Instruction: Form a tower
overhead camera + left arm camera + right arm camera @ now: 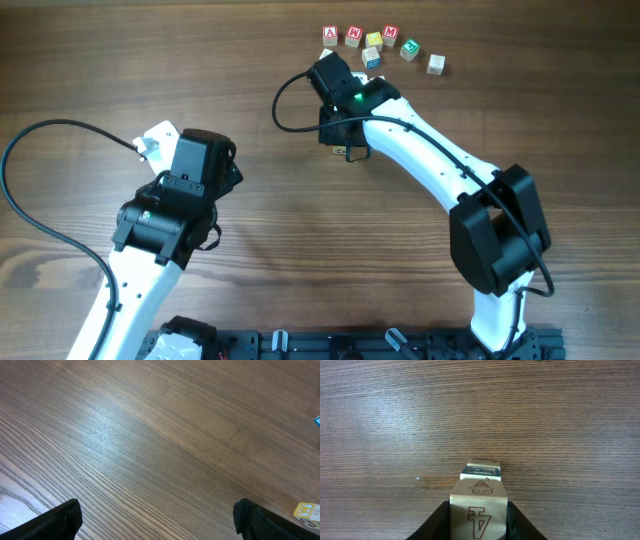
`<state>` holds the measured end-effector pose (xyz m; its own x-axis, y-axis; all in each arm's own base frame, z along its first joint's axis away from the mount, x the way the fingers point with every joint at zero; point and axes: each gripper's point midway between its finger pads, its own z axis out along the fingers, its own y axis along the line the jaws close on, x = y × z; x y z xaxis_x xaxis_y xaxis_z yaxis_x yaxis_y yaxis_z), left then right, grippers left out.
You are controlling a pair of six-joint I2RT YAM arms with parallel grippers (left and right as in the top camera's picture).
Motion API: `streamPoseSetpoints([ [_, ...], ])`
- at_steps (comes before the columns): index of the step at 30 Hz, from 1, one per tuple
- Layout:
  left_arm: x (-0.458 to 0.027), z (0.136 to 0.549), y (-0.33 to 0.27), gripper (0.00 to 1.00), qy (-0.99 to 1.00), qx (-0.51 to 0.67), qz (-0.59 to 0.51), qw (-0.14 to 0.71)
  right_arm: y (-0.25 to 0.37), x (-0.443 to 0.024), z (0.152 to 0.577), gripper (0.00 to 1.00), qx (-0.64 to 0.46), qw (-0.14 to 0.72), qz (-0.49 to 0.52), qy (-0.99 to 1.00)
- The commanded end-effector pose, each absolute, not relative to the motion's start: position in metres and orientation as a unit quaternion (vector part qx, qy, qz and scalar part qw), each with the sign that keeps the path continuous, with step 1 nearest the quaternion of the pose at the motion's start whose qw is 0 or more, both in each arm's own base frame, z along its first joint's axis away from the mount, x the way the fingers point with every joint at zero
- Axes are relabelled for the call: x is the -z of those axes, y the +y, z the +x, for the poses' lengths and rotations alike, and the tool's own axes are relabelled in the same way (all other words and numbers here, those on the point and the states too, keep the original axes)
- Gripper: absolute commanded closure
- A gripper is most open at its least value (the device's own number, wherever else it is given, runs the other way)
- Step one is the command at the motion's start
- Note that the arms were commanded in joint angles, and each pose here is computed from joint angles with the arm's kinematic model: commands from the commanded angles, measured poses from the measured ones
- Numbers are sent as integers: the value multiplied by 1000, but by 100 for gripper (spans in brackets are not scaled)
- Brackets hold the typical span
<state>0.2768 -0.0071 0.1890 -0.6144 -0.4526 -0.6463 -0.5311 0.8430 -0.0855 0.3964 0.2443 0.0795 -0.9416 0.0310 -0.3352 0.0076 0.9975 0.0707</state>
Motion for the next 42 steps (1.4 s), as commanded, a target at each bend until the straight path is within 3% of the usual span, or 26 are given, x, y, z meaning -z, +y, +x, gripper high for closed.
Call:
streamPoseSetpoints([
  [1, -189, 277, -6, 0, 893, -54, -284, 343, 245, -90, 394, 68, -44, 178, 14, 983],
  [5, -189, 277, -6, 0, 893, -54, -284, 343, 245, -90, 394, 65, -44, 178, 14, 983],
  [7, -189, 277, -6, 0, 893, -54, -284, 343, 245, -90, 394, 49, -44, 178, 14, 983],
  [15, -189, 277, -6, 0, 893, -54, -284, 343, 245, -91, 395, 47, -44, 178, 14, 983],
  [28, -189, 277, -6, 0, 893, -54, -284, 343, 248, -89, 399, 13, -48, 184, 10, 982],
  [42, -189, 277, -6, 0, 894, -54, -284, 343, 249, -81, 411, 12, -67, 186, 22, 980],
])
